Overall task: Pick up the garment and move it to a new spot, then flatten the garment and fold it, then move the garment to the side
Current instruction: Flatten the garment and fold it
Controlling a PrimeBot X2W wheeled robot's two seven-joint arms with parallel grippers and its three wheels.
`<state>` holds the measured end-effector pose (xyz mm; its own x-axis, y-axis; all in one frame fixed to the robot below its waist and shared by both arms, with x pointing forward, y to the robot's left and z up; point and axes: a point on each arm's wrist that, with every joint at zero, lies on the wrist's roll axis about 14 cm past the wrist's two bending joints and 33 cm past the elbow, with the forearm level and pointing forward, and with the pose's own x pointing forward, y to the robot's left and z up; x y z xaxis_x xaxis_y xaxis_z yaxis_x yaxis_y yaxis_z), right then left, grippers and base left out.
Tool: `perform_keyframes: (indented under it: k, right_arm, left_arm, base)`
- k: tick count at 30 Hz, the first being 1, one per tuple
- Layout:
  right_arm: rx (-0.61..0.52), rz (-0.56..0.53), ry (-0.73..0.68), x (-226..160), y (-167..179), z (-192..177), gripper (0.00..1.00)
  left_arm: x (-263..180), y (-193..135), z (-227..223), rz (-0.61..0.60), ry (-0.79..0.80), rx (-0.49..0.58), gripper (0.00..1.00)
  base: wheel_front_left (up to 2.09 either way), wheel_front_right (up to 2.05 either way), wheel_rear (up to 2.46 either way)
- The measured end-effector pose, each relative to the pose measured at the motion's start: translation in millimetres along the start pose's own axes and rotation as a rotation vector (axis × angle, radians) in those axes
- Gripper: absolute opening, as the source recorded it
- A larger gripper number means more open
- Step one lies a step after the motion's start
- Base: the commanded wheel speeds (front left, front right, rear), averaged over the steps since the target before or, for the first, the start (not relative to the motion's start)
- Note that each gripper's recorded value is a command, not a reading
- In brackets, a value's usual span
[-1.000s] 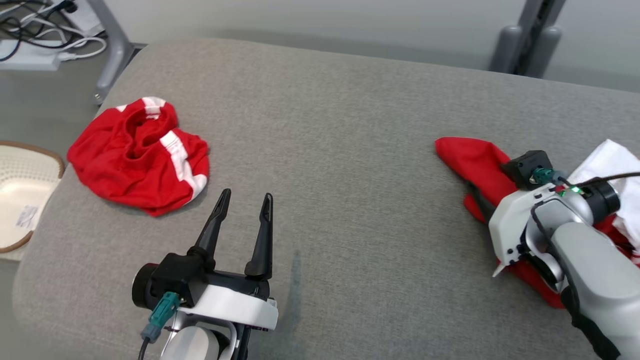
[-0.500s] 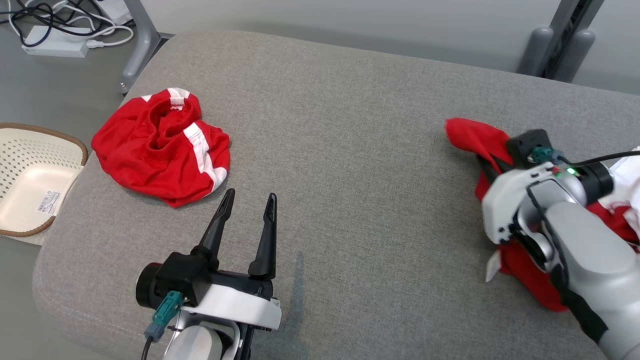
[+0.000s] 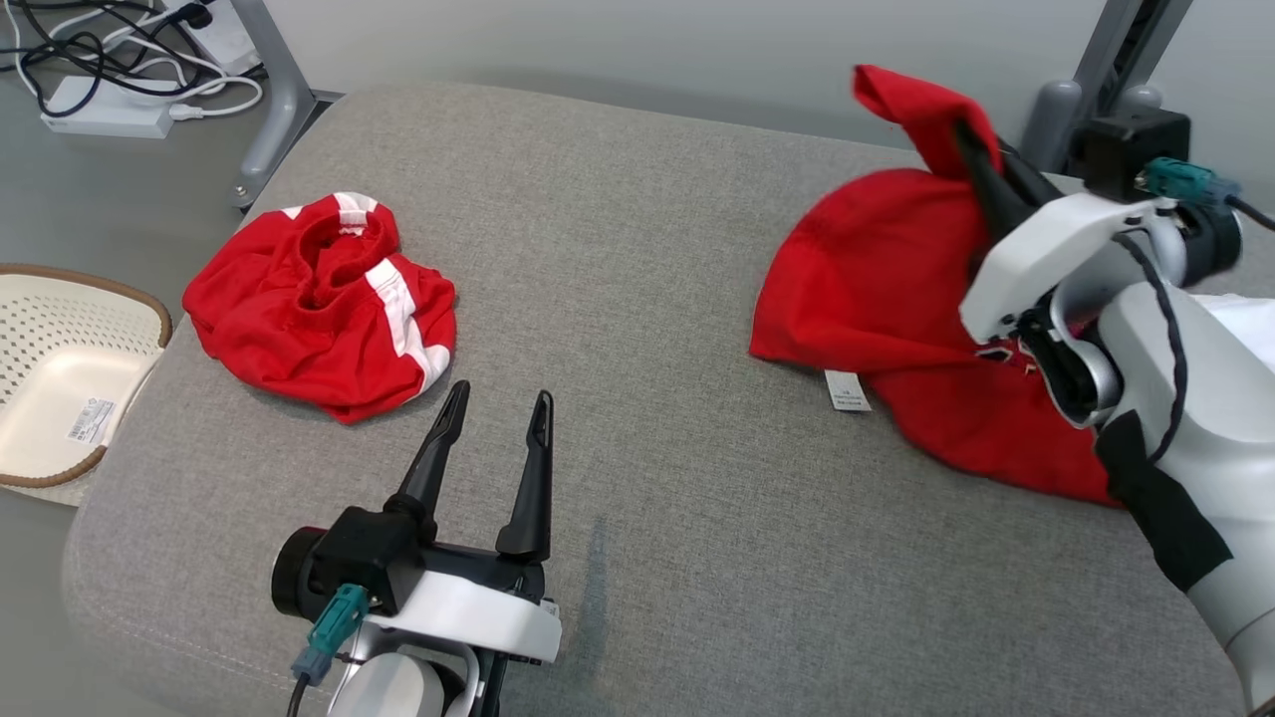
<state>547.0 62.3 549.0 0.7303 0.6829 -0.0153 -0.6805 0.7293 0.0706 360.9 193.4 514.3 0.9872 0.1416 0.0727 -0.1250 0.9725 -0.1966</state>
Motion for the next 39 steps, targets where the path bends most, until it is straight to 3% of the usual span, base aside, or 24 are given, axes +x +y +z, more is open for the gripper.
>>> perform_keyframes:
  k: [2,3,4,7,14,24,30,39]
  right_arm:
    - [0.040,-0.055,0.047,-3,-15,-16,0.00]
    - [0.025,-0.071,0.082,-5,-21,-28,0.46]
    - [0.008,-0.081,0.120,-8,-25,-39,1.00]
    - [-0.026,-0.084,0.202,-12,-26,-64,1.00]
    - [-0.036,-0.082,0.242,-22,-20,-80,1.00]
    - [-0.050,-0.134,0.008,-44,-43,-10,1.00]
    - [-0.099,-0.244,-0.228,-96,-81,58,1.00]
    - [-0.086,-0.469,-0.332,-202,-92,43,1.00]
  left_arm:
    - [0,1,-1,0.003,0.004,0.005,1.00]
    - [0,1,-2,0.000,0.006,0.005,1.00]
    - [-1,2,-3,0.001,0.009,0.006,1.00]
    - [-1,2,-5,0.002,0.015,0.007,1.00]
    - [2,-1,-5,-0.006,0.015,0.009,1.00]
    - [14,-18,6,-0.061,-0.030,-0.004,1.00]
    - [24,-32,16,-0.102,-0.066,-0.015,1.00]
    - [29,-50,12,-0.152,-0.061,-0.037,1.00]
  base:
    - [0.00,0.00,0.00]
    - [0.00,0.00,0.00]
    - [0.00,0.00,0.00]
    - [0.00,0.00,0.00]
    - [0.00,0.00,0.00]
    - [0.00,0.00,0.00]
    - [0.00,0.00,0.00]
    - [0.00,0.00,0.00]
